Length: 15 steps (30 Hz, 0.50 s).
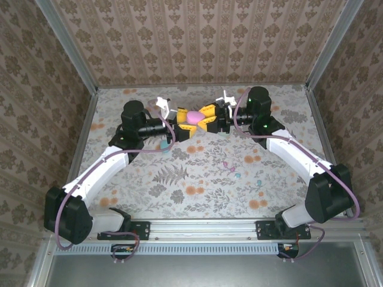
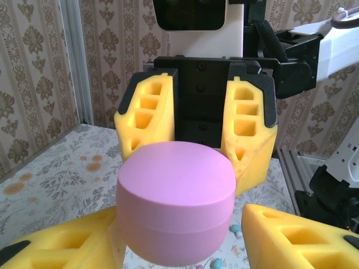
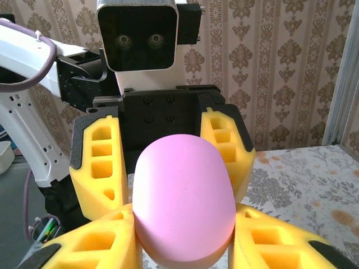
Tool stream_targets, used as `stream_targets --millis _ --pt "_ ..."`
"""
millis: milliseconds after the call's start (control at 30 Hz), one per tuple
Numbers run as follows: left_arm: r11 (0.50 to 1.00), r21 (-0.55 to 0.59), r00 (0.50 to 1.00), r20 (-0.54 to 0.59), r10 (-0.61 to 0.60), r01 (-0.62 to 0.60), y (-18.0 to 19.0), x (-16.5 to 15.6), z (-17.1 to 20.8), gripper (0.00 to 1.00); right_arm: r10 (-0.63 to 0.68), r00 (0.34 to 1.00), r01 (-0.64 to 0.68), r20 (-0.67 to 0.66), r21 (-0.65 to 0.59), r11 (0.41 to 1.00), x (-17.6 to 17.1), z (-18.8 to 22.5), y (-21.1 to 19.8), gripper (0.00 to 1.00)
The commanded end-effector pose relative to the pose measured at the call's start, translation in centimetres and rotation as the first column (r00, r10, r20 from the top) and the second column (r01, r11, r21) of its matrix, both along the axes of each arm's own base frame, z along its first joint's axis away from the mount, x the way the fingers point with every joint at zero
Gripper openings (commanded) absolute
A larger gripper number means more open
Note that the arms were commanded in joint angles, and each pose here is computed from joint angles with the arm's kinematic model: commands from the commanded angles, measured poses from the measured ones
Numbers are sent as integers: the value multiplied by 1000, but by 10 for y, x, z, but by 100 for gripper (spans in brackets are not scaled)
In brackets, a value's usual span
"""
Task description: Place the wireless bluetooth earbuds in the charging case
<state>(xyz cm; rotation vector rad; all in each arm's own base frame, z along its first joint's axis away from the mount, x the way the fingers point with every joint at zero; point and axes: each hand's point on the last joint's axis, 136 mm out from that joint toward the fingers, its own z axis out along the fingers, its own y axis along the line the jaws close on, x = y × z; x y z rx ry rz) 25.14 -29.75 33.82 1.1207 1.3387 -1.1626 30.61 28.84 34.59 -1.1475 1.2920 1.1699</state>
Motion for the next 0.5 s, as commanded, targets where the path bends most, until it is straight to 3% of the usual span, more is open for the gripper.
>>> stream_targets --millis 0,467 --pt "999 -29 999 35 -16 17 -1 -6 14 54 17 999 -17 44 5 1000 -11 7 -2 36" --pt "999 -32 999 27 -21 22 -3 -5 17 45 11 998 -11 58 4 1000 -10 6 -2 37"
